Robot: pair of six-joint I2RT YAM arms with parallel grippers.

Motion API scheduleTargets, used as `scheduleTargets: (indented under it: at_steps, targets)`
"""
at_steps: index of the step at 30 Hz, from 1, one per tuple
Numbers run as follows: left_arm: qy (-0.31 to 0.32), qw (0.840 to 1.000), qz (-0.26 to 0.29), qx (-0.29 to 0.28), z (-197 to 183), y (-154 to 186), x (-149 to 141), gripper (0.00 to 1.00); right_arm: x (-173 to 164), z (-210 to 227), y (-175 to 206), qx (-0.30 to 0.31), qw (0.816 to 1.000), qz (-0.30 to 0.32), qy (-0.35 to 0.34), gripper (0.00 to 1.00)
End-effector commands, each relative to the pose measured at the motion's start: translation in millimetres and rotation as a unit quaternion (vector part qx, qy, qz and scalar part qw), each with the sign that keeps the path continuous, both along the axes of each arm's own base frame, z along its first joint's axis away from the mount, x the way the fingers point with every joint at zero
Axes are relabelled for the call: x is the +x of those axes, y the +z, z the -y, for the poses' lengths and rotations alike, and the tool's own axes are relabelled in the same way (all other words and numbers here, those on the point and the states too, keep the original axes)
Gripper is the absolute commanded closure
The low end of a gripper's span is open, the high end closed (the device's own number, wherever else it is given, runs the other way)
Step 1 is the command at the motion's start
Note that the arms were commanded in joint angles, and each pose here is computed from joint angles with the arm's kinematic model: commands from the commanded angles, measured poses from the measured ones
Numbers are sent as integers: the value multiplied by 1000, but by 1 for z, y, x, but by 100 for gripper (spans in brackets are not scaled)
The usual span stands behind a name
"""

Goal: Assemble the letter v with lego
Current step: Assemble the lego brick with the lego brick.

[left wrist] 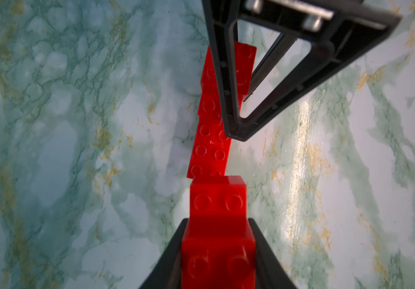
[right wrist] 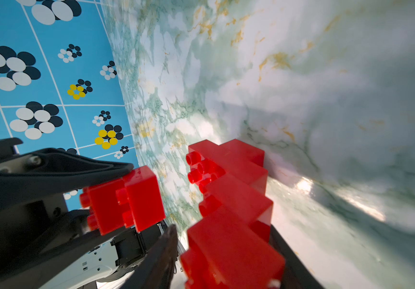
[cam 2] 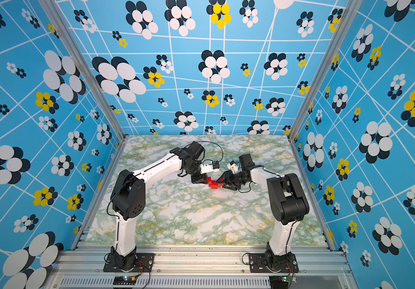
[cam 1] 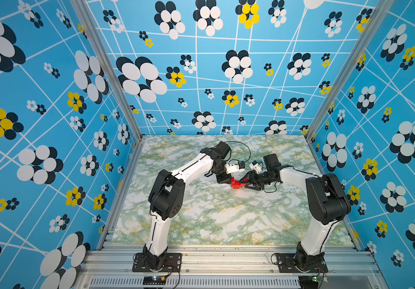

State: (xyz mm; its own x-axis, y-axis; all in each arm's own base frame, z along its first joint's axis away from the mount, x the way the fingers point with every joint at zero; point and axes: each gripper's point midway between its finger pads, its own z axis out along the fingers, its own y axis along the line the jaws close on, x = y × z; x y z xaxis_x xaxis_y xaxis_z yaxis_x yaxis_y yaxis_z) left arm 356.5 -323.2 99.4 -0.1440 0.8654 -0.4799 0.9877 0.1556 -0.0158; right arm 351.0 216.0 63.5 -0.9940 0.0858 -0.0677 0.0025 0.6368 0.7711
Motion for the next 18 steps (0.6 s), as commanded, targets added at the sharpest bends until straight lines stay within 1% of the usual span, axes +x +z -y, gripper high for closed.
scheduleTargets:
  at_steps: [1,10,18]
  targets:
    - [-18,1000,2,18,-1,-4,0,100,-1,-3,-3,-4,1000,-4,11,43]
    - [-69,997,8,27,1,-7,0,100,-2,-3,-3,-5,1000,-6,13,43]
    - [-88,996,14,30,3,-13,2,100,-2,-3,-2,-7,1000,-6,14,43]
